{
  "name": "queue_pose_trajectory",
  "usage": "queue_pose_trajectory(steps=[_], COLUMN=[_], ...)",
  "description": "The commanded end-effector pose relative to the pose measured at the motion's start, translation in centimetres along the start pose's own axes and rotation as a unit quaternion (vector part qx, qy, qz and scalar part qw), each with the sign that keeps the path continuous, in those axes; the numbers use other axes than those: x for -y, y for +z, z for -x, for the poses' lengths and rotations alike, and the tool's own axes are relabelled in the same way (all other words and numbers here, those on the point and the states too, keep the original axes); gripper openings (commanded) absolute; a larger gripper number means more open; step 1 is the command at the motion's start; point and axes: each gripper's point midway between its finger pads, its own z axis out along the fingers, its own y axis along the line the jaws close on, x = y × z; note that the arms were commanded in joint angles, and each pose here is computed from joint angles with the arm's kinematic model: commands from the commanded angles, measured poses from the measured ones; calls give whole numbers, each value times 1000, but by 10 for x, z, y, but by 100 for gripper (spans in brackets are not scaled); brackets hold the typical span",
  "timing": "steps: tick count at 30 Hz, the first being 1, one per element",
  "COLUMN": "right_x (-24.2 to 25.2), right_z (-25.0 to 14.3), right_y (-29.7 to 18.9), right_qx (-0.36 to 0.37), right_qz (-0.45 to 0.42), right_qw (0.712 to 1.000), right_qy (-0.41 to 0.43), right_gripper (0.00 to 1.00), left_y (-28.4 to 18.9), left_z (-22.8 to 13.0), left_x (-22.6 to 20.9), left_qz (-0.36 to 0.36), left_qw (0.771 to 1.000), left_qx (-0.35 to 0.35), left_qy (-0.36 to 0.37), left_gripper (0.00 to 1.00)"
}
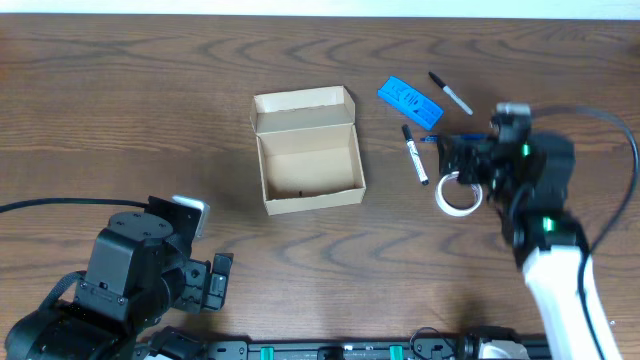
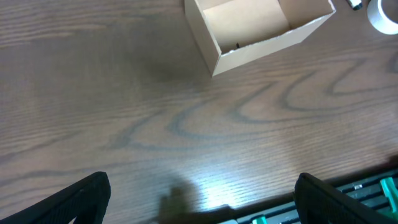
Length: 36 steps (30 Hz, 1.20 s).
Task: Pack container
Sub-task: 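Reach the right gripper to the blue duster and grasp it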
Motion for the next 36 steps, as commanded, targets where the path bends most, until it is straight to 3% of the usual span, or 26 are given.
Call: queue_pose_trajectory(steps=[1, 15, 27, 36], right_x=[9, 32, 0, -6], right_z=[27, 67, 31, -8], right_y=[21, 102, 174, 218], right_qx=[-12, -98, -203, -234], right_qz=[-14, -24, 58, 65], right_qw=[997, 970, 931, 918], right_qy=[-77, -222, -299, -314], right_gripper=[99, 99, 99, 99], left_y=[-4, -4, -4, -4], left_z=[3, 3, 3, 3], left_x=[1, 1, 1, 1], left_qz=[-3, -3, -3, -3], left_qw=[1000, 1000, 1000, 1000], left_qx=[6, 6, 6, 6], left_qy=[9, 9, 9, 9], left_gripper=[95, 95, 95, 95])
